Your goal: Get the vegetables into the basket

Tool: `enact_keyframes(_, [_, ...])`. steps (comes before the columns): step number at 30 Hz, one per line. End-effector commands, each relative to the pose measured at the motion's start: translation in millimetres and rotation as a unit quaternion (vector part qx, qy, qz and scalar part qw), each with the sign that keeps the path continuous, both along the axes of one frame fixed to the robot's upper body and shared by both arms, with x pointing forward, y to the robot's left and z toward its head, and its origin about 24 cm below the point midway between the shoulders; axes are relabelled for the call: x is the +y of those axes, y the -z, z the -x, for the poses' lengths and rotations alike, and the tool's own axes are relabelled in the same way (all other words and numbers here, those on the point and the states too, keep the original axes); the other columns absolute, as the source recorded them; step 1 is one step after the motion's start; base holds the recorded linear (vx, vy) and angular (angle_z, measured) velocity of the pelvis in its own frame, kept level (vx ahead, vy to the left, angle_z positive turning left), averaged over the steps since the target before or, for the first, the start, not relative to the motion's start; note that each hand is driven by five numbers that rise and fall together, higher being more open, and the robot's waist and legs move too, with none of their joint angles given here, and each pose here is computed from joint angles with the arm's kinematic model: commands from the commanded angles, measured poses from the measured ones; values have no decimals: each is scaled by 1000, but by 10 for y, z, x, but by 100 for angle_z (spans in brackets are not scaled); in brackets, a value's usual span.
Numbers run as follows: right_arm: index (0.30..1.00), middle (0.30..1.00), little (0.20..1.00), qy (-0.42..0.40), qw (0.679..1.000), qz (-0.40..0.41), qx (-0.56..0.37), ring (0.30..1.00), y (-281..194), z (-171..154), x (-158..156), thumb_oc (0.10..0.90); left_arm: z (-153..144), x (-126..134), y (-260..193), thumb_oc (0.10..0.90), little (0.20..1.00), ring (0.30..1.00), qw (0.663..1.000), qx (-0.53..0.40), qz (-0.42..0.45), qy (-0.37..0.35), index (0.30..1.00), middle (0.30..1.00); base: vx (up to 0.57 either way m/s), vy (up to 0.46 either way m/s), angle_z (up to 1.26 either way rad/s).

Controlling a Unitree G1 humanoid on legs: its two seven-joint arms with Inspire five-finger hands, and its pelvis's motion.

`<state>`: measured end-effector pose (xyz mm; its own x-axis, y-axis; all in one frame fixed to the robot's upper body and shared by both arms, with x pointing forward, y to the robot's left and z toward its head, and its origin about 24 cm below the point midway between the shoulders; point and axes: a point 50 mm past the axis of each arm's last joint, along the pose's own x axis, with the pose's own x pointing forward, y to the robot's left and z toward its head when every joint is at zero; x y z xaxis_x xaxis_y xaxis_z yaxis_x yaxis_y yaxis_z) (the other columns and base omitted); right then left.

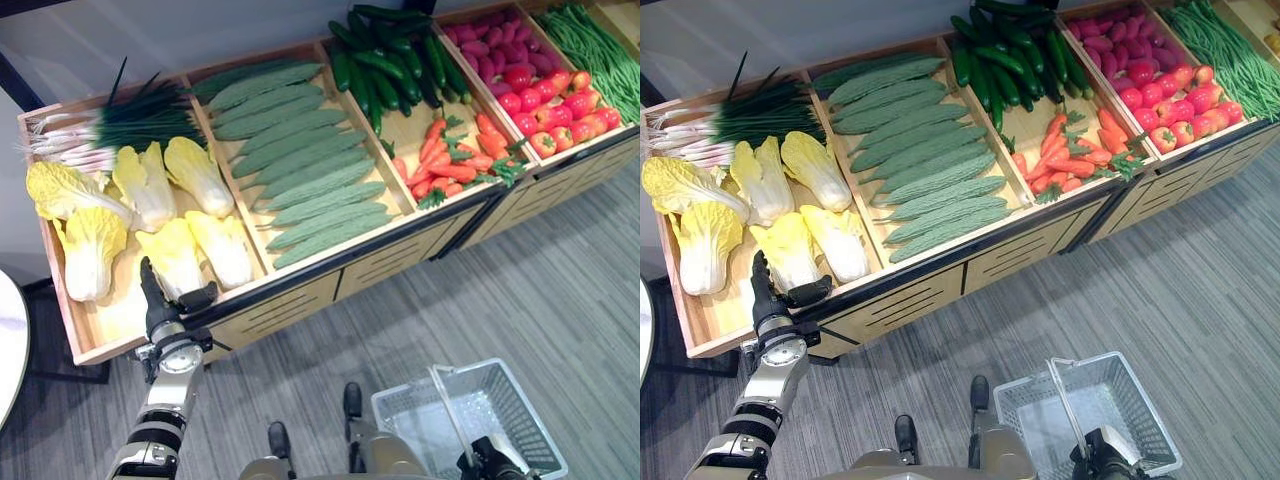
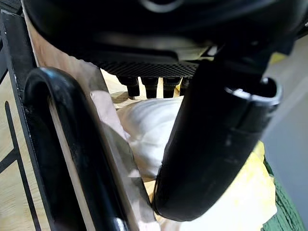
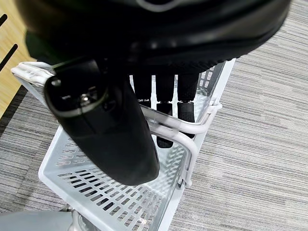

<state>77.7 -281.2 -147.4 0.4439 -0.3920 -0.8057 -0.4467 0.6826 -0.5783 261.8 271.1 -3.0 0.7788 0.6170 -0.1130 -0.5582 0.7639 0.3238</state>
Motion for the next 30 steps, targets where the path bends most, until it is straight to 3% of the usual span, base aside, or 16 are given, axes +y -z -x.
enact_keyframes(1, [300,300,300,-52,998,19,-6,300,-65,-203,-54,400,-171,47,20,400,300,300,997,59,-14,53,300,300,-6,18,-5])
enact_keyframes(5, [300,300,300,-66,998,16,-6,300,-73,-265,-34,400,-51,78,226,400,300,300,995,91,35,20,300,300,2,22,-17])
enact_keyframes(6, [300,300,300,-73,997,19,-4,300,-79,-279,-40,400,5,66,311,400,300,300,993,83,85,-10,300,300,6,22,-12])
enact_keyframes(9, [300,300,300,-76,997,24,-4,300,-88,-276,-61,400,-30,20,218,400,300,300,992,25,116,-37,300,300,1,17,-10])
enact_keyframes(12, [300,300,300,-56,998,25,-12,300,-91,-225,-91,400,-193,-29,-386,400,300,300,995,-98,25,13,300,300,-2,-5,2])
enact_keyframes(13, [300,300,300,-56,998,25,-12,300,-89,-222,-90,400,-186,-31,-386,400,300,300,995,-97,24,13,300,300,-19,-39,14])
enact_keyframes(14, [300,300,300,-36,999,16,-13,300,-65,-157,-71,400,-219,-114,-735,400,300,300,984,-170,-29,44,300,300,-19,-28,19])
enact_keyframes(18, [300,300,300,-33,999,9,-12,300,-43,-127,-34,400,-253,-248,-1042,400,300,300,965,-244,-55,77,300,300,-18,-13,14])
enact_keyframes(21, [300,300,300,-34,999,6,-16,300,-38,-146,-5,400,-211,-329,-1216,400,300,300,946,-303,-35,108,300,300,-3,6,1])
enact_keyframes(22, [300,300,300,-37,999,3,-20,300,-41,-163,5,400,-144,-380,-1316,400,300,300,928,-342,9,148,300,300,0,0,0])
enact_keyframes(24, [300,300,300,-35,999,-1,-22,300,-45,-165,0,400,-86,-434,-1411,400,300,300,912,-359,12,196,300,300,0,0,0])
enact_keyframes(30, [300,300,300,-32,999,-15,-16,300,-43,-111,-21,400,70,-550,-1343,400,300,300,875,-343,92,329,300,300,20,16,-6])
